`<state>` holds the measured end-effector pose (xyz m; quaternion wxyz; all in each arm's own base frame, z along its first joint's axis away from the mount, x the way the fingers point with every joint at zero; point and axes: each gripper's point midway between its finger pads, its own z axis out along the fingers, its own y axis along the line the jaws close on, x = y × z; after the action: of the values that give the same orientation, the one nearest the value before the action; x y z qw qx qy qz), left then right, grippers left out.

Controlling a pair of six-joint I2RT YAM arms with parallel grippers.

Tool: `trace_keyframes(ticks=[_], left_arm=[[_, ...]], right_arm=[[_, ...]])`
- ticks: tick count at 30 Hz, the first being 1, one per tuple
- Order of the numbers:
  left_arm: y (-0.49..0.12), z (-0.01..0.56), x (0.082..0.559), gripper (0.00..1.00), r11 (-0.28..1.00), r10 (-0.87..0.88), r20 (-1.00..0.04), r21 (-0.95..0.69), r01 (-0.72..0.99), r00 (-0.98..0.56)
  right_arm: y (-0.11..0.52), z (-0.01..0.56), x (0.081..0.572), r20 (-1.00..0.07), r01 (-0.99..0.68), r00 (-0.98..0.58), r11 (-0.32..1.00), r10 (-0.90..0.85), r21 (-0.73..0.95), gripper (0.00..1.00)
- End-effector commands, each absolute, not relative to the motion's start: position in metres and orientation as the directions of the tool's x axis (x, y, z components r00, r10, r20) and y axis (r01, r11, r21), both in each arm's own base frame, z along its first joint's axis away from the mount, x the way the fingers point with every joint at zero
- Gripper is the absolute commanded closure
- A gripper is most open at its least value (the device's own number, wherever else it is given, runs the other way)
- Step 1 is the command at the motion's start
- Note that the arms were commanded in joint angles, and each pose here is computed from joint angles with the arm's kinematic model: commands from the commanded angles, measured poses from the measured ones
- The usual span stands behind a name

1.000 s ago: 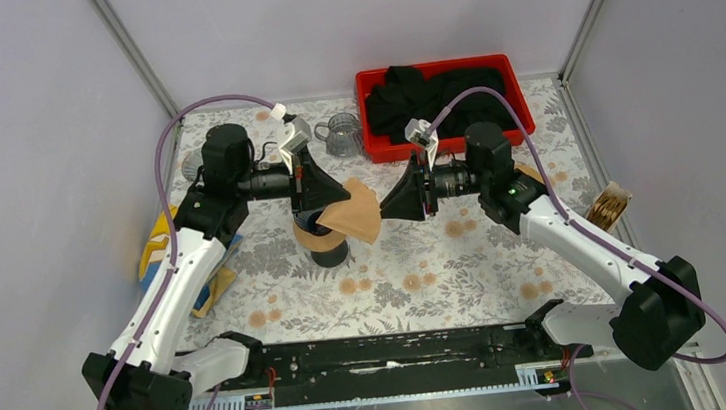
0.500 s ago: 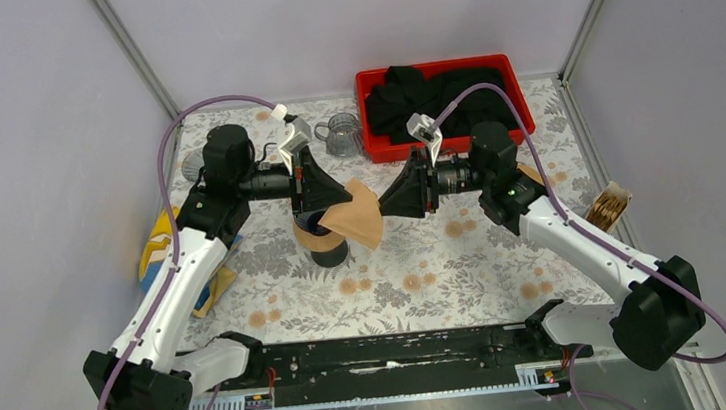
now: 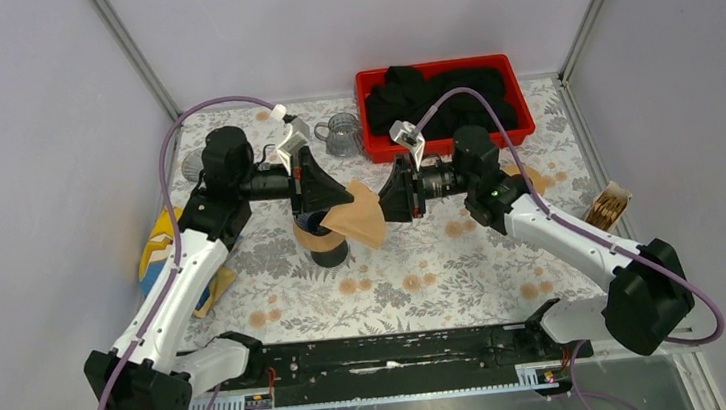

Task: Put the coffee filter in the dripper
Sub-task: Place the coffee filter in the coffee dripper.

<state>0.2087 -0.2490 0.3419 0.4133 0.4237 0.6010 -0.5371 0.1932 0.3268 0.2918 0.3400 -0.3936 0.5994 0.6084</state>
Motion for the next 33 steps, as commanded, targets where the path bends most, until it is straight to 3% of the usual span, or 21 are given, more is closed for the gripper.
trace_keyframes(ticks=[1,8,13,21,33], left_arm=[[-0.247,0.355,0.204,1.0,0.035,0.037,-0.969,-0.242,0.97,-0.243],[-0.248,0.353,0.209,0.97,0.056,0.035,-0.967,-0.249,0.967,-0.251],[-0.246,0.353,0.218,0.83,0.121,0.027,-0.967,-0.249,0.961,-0.254],[-0.238,0.349,0.248,0.57,0.322,0.002,-0.962,-0.259,0.91,-0.275],[-0.22,0.347,0.277,0.41,0.641,-0.178,-0.916,-0.385,0.664,-0.359]], right_arm=[[0.333,0.314,0.188,-0.916,-0.911,-0.4,-0.102,-0.022,0.4,0.75],[0.334,0.315,0.19,-0.917,-0.913,-0.399,-0.082,-0.019,0.399,0.99],[0.329,0.313,0.199,-0.921,-0.921,-0.389,0.016,-0.036,0.389,1.0],[0.312,0.296,0.238,-0.895,-0.859,-0.436,0.339,-0.094,0.383,1.0],[0.257,0.292,0.273,-0.858,-0.606,-0.495,0.764,-0.141,0.224,1.0]])
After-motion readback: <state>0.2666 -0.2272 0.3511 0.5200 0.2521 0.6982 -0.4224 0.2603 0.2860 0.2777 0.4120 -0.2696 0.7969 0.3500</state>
